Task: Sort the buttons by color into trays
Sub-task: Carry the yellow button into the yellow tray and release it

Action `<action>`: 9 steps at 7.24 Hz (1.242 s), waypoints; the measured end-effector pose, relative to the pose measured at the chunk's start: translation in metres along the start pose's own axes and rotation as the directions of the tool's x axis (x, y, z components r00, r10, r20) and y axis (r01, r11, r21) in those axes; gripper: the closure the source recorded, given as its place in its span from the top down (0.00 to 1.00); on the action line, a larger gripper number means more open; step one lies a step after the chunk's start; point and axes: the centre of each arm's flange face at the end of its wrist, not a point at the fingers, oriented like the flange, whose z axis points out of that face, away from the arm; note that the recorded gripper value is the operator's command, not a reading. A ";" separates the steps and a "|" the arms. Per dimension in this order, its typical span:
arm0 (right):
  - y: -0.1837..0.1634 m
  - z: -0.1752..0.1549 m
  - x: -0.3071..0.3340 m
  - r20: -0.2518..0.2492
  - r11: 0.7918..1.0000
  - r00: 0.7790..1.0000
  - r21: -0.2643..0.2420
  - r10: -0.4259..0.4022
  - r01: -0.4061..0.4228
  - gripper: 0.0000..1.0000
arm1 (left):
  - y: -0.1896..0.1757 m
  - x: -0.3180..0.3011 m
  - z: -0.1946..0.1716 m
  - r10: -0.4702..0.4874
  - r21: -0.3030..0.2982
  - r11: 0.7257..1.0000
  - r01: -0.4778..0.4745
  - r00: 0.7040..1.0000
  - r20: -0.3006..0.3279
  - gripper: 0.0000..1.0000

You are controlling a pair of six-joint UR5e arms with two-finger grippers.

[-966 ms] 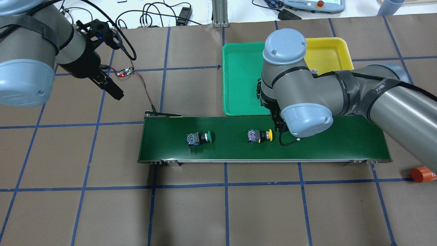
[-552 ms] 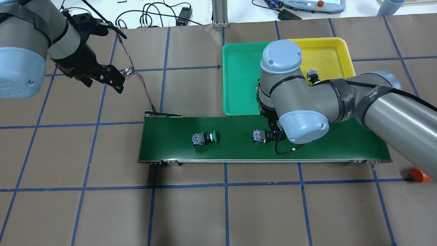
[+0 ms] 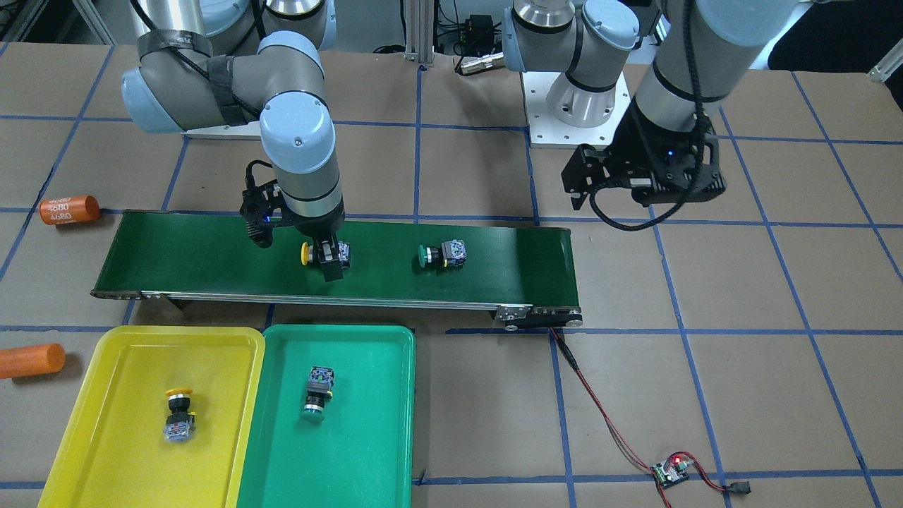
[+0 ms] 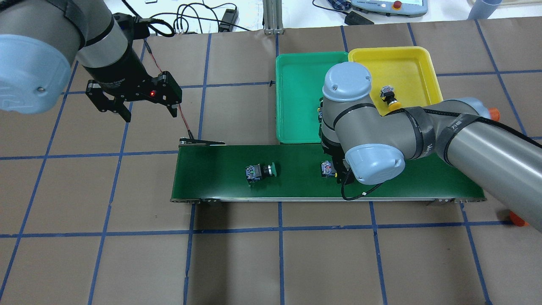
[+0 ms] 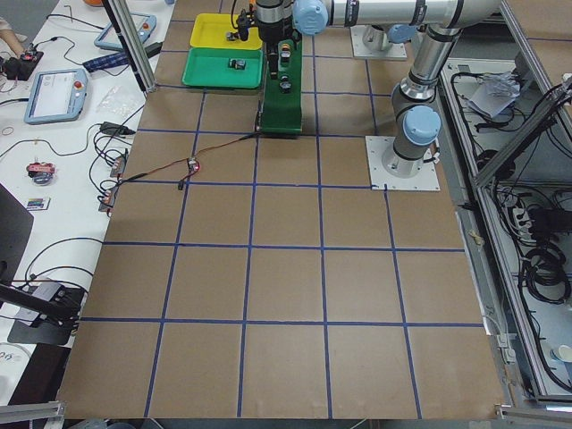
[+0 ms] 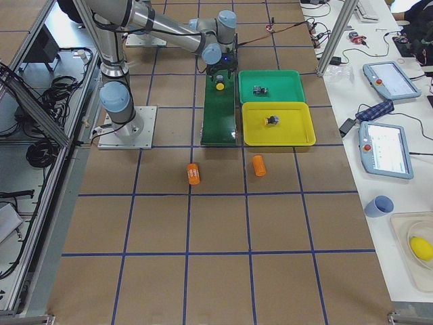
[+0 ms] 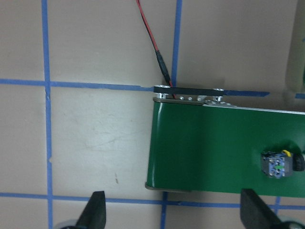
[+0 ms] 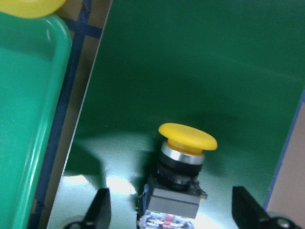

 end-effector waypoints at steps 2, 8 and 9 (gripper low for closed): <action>-0.006 0.000 -0.002 0.005 1.000 1.000 0.001 -0.028 0.028 0.00 | -0.001 -0.001 -0.008 -0.010 0.021 1.000 0.010 1.000 0.012 1.00; -0.120 -0.049 -0.050 0.097 0.981 0.977 0.059 -0.188 0.183 0.00 | -0.017 -0.032 0.009 -0.073 -0.077 0.994 0.074 0.997 0.021 1.00; -0.152 -0.040 -0.063 0.093 0.975 0.972 0.065 -0.216 0.211 0.00 | -0.023 -0.032 0.013 -0.079 -0.093 0.992 0.080 0.997 0.013 1.00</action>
